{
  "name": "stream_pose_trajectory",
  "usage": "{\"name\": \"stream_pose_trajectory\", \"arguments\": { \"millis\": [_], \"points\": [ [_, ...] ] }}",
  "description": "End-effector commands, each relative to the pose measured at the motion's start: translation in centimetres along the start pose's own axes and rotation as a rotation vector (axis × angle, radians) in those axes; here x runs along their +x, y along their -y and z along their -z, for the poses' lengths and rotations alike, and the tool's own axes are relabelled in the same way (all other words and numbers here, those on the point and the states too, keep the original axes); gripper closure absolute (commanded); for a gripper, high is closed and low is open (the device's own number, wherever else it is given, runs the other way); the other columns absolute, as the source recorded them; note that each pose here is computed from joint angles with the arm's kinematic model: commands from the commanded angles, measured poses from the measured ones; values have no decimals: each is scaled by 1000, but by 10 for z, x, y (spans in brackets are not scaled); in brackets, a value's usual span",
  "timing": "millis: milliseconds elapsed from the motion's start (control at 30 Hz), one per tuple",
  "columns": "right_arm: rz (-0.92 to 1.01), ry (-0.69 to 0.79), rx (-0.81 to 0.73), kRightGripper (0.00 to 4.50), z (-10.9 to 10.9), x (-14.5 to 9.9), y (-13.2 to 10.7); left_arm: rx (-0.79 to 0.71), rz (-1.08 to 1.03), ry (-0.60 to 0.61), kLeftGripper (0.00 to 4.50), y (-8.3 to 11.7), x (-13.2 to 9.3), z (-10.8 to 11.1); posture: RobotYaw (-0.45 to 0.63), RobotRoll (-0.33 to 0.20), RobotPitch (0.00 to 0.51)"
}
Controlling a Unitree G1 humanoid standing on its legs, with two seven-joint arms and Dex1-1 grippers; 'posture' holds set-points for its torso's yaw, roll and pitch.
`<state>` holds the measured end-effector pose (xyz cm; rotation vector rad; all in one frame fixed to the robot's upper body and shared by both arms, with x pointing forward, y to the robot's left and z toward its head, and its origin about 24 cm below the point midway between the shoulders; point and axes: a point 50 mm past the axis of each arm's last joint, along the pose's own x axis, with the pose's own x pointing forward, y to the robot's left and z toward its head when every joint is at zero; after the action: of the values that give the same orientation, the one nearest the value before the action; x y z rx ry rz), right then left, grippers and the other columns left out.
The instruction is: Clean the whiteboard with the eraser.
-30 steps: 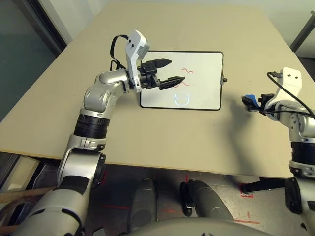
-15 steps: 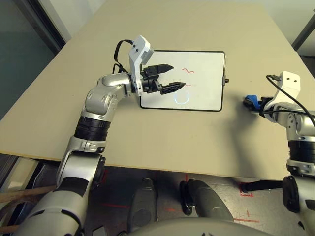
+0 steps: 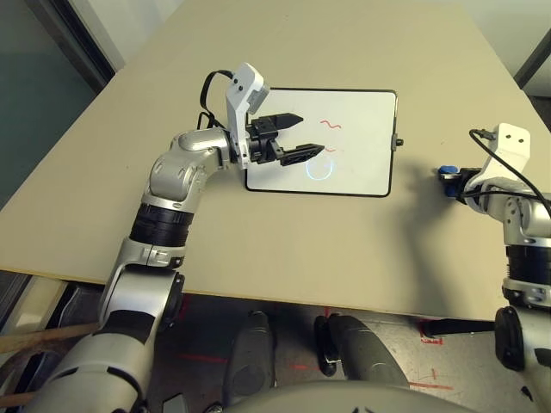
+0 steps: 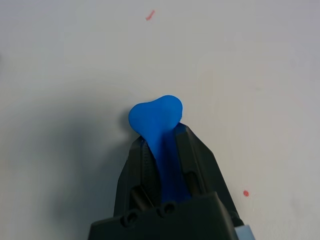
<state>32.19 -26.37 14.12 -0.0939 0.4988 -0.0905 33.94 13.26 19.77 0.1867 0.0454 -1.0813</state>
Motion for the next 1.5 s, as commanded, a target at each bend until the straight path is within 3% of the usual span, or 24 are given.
{"name": "stream_pose_trajectory", "arguments": {
  "millis": [33,167,233,367,500,600,933,1300,1500],
  "points": [
    [-22,161,-62,3901,-42,-16,-5,3,-27,-26,0,-4,-4,1,-52,0,132],
    [-145,278,-158,3901,-82,-33,-31,11,-52,-44,0,-9,-10,-2,-64,0,124],
    [-250,306,-246,3901,-94,-41,-60,14,-85,-58,0,-14,-15,-2,-67,0,121],
    [-421,292,-427,3902,-93,-48,-109,3,-120,-108,0,-21,-25,1,-60,0,112],
    [-476,280,-661,3902,-85,-45,-130,-1,-102,-174,0,-22,-33,4,-41,0,110],
    [-488,269,-815,3902,-81,-40,-136,0,-97,-193,0,-22,-37,1,-32,0,111],
    [-462,255,-1075,3913,-76,-30,-143,-11,-89,-184,0,-13,-36,-1,6,0,121],
    [-451,212,-1158,3913,-72,-28,-136,-29,-79,-177,0,-7,-32,3,0,0,124],
    [-468,234,-1146,3913,-75,-28,-147,-35,-69,-175,0,-5,-30,3,4,0,125]
  ]
}}
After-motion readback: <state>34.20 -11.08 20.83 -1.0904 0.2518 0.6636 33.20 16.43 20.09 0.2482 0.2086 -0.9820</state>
